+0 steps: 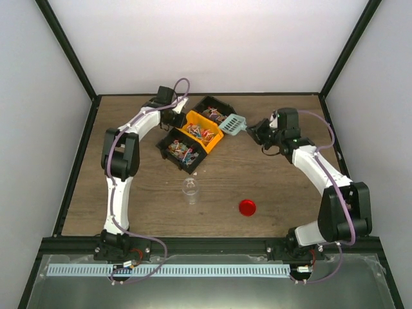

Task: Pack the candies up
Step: Move the storage box to the center of the board.

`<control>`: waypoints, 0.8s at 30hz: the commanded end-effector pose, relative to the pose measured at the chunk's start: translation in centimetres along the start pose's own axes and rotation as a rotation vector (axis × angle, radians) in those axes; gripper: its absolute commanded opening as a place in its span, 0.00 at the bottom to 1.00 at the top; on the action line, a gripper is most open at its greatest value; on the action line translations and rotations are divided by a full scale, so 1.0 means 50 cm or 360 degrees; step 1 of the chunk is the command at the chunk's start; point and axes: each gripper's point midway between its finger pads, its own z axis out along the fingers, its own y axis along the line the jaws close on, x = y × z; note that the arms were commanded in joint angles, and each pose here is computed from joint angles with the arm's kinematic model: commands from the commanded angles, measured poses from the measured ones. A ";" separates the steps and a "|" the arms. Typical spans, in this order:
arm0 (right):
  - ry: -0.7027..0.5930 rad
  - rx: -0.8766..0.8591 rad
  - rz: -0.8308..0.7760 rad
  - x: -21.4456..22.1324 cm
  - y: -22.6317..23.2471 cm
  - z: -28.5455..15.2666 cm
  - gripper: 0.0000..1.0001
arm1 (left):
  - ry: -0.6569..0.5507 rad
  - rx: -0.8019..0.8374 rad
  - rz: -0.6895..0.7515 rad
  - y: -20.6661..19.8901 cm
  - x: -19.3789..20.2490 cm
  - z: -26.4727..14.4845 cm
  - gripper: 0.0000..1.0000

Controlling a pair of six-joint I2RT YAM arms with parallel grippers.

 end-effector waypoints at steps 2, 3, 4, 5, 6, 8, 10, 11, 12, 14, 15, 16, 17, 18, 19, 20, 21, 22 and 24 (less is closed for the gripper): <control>-0.0132 -0.0082 -0.0170 -0.056 0.088 -0.003 0.01 | -0.0052 0.0079 -0.0050 -0.031 -0.011 -0.033 0.13; -0.0137 -0.0081 -0.0171 -0.060 0.090 -0.001 0.01 | -0.0062 0.0092 -0.0046 -0.035 -0.016 -0.037 0.13; -0.0139 -0.0083 -0.0176 -0.062 0.093 0.000 0.01 | -0.0074 0.0105 -0.0043 -0.037 -0.021 -0.040 0.13; -0.0143 -0.0087 -0.0180 -0.064 0.095 0.001 0.01 | -0.0079 0.0126 -0.0040 -0.043 -0.025 -0.042 0.13; -0.0146 -0.0088 -0.0184 -0.066 0.097 0.002 0.01 | -0.0088 0.0133 -0.0042 -0.044 -0.030 -0.044 0.11; -0.0154 -0.0085 -0.0190 -0.071 0.099 0.005 0.01 | -0.0094 0.0143 -0.0048 -0.047 -0.034 -0.047 0.09; -0.0164 -0.0072 -0.0201 -0.079 0.101 0.009 0.01 | -0.0097 0.0154 -0.0055 -0.050 -0.036 -0.050 0.07; -0.0171 -0.0063 -0.0206 -0.083 0.103 0.012 0.01 | -0.0097 0.0159 -0.0054 -0.053 -0.036 -0.052 0.07; -0.0178 -0.0052 -0.0217 -0.089 0.104 0.015 0.01 | -0.0097 0.0164 -0.0052 -0.056 -0.035 -0.055 0.05; -0.0172 -0.0024 -0.0227 -0.099 0.106 0.026 0.01 | -0.0096 0.0179 -0.0044 -0.065 -0.029 -0.060 0.04; -0.0163 -0.0001 -0.0229 -0.103 0.105 0.033 0.01 | -0.0099 0.0191 -0.0035 -0.072 -0.029 -0.063 0.04; -0.0151 0.0027 -0.0226 -0.108 0.102 0.040 0.01 | -0.0101 0.0203 -0.0028 -0.077 -0.029 -0.066 0.04; -0.0141 0.0054 -0.0222 -0.112 0.100 0.047 0.01 | -0.0108 0.0213 -0.0013 -0.083 -0.032 -0.070 0.04; -0.0138 0.0085 -0.0216 -0.117 0.097 0.053 0.01 | -0.0113 0.0219 -0.0002 -0.086 -0.034 -0.071 0.04; -0.0145 0.0119 -0.0211 -0.124 0.094 0.057 0.01 | -0.0116 0.0227 0.0007 -0.089 -0.035 -0.073 0.04; -0.0151 0.0147 -0.0213 -0.130 0.091 0.063 0.01 | -0.0114 0.0250 0.0019 -0.094 -0.036 -0.074 0.04; -0.0165 0.0171 -0.0217 -0.138 0.090 0.063 0.01 | -0.0112 0.0266 0.0035 -0.097 -0.035 -0.075 0.04; -0.0165 0.0205 -0.0217 -0.143 0.087 0.065 0.01 | -0.0112 0.0278 0.0047 -0.100 -0.036 -0.076 0.04; -0.0153 0.0246 -0.0236 -0.150 0.089 0.071 0.01 | -0.0109 0.0292 0.0072 -0.105 -0.035 -0.076 0.04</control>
